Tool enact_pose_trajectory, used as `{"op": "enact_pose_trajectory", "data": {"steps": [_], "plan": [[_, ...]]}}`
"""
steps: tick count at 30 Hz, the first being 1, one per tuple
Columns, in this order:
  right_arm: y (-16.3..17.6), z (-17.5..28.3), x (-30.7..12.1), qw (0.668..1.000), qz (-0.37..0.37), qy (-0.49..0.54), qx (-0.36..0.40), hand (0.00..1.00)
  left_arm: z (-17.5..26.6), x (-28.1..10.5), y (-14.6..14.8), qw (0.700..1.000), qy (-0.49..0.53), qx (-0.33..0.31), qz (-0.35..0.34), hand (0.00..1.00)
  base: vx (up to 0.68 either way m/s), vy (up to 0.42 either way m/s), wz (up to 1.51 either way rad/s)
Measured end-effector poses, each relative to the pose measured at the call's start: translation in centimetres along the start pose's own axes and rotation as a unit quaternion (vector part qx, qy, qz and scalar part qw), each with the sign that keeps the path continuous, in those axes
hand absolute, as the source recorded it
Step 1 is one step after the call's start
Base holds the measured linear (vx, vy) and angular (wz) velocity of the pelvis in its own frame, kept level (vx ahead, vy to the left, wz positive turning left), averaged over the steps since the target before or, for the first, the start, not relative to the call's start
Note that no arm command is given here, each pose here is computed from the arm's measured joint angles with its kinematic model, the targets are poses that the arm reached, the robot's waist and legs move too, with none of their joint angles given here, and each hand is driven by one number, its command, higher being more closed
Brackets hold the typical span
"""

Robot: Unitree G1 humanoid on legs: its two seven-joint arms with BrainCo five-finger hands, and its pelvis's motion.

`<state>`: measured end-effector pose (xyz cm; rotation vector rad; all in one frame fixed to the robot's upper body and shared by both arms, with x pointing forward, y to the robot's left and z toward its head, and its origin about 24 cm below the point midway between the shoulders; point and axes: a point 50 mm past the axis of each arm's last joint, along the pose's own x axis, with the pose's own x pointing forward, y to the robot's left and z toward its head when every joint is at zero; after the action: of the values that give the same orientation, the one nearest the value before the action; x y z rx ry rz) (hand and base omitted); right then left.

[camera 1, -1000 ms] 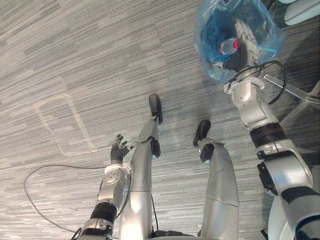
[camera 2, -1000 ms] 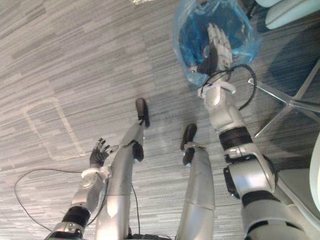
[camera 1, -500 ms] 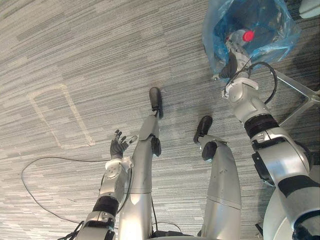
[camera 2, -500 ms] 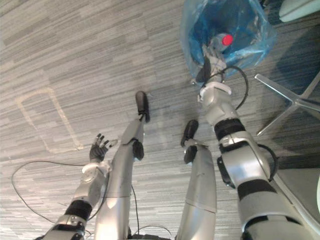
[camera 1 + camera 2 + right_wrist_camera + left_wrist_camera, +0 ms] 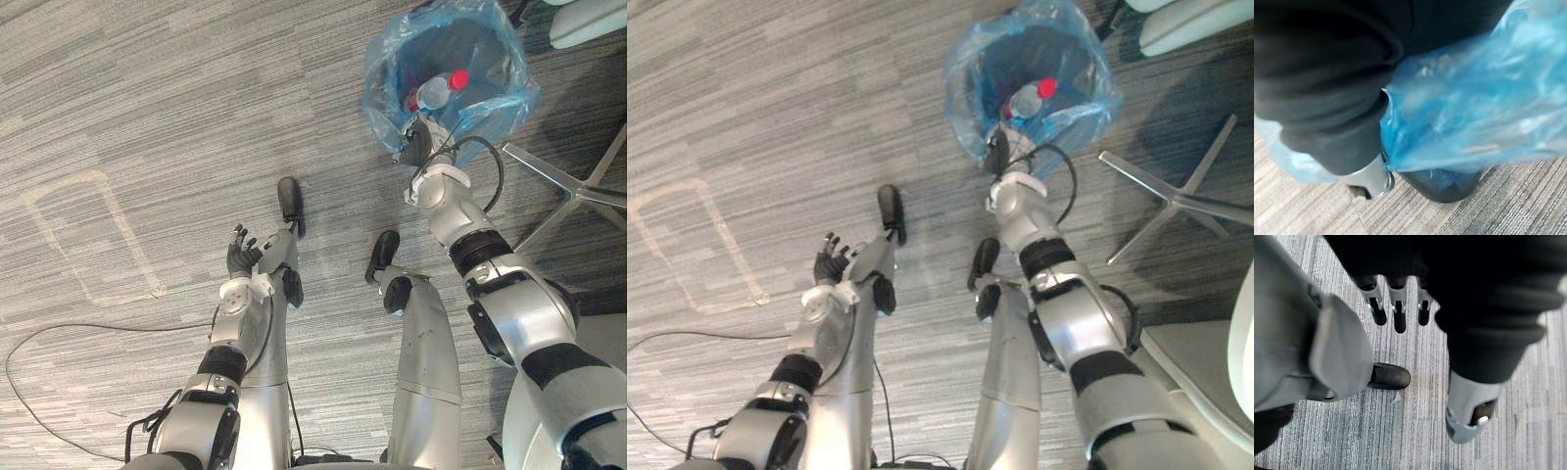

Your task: Gather rubbish on tea table into small bin, then transfer packed bag to large trash can.

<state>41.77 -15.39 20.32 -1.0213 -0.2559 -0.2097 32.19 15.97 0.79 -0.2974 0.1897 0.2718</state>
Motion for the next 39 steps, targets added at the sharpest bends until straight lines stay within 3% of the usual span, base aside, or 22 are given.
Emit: {"op": "enact_pose_trajectory", "data": {"steps": [9,19,29,34,39], "plan": [[0.7,1.4,-1.7,0.997,-0.021,-0.042,0.065,1.0,-3.2,-1.8,1.9,0.999,0.047,0.018,0.011,0.0,-0.03,-0.019,-0.08],[2.4,0.6,-8.1,0.982,-0.029,-0.076,0.17,1.0,-6.4,-4.0,4.1,0.993,0.106,0.047,0.018,0.0,0.01,-0.022,-0.08],[6.3,-1.8,-16.0,0.955,0.056,-0.024,0.291,1.0,-11.3,-8.2,7.8,0.971,0.213,0.109,0.022,0.0,0.08,-0.021,-0.04],[6.9,-4.1,-17.6,0.933,0.082,0.028,0.35,1.0,-12.7,-9.4,9.0,0.957,0.252,0.142,0.013,0.0,0.17,0.009,-0.06],[6.4,-5.4,-17.8,0.911,0.096,0.042,0.4,1.0,-11.3,-8.7,10.0,0.96,0.23,0.16,0.009,0.0,0.13,0.037,-0.06]]}}
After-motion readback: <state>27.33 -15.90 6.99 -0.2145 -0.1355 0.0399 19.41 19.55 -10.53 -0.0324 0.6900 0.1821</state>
